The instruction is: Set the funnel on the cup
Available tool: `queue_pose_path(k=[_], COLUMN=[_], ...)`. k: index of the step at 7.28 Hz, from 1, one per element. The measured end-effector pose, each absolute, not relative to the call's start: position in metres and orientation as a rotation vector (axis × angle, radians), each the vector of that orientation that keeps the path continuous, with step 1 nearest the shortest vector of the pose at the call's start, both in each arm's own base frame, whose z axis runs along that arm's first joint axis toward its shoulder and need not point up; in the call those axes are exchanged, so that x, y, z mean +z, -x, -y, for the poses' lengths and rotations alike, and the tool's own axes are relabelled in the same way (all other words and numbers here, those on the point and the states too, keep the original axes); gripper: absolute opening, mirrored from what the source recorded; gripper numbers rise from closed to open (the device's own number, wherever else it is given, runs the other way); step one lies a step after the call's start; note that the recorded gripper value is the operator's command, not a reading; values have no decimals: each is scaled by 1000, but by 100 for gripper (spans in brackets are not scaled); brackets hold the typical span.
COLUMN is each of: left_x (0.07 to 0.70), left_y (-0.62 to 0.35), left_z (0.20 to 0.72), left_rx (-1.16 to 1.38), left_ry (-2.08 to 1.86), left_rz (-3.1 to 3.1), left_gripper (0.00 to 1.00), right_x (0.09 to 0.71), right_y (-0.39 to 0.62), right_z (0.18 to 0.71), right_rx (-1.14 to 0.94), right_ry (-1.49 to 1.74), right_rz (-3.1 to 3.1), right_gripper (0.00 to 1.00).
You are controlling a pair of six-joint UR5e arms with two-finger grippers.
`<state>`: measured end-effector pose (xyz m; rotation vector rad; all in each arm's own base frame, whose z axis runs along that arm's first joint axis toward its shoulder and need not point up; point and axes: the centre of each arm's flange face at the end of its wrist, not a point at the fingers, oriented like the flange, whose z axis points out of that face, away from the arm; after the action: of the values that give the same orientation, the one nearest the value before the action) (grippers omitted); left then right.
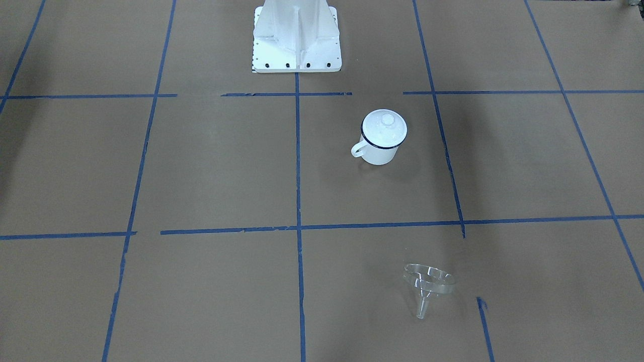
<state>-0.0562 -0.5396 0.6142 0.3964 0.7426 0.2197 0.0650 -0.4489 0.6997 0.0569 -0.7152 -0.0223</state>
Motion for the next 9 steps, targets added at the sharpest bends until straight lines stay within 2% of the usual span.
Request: queue_pose_path(k=[5, 9], left_x=[581, 456], left_y=[25, -92], left_z=[541, 515], left_rx=[201, 38], left_ry=[-321, -224], left_rz=[-744, -802], left_gripper=[100, 100], right_x=[700, 700], right_y=[-65, -65], right_z=[449, 449], right_rx=[-22, -22], right_ry=[-57, -57], right_rz=[715, 715], right_gripper=[100, 100])
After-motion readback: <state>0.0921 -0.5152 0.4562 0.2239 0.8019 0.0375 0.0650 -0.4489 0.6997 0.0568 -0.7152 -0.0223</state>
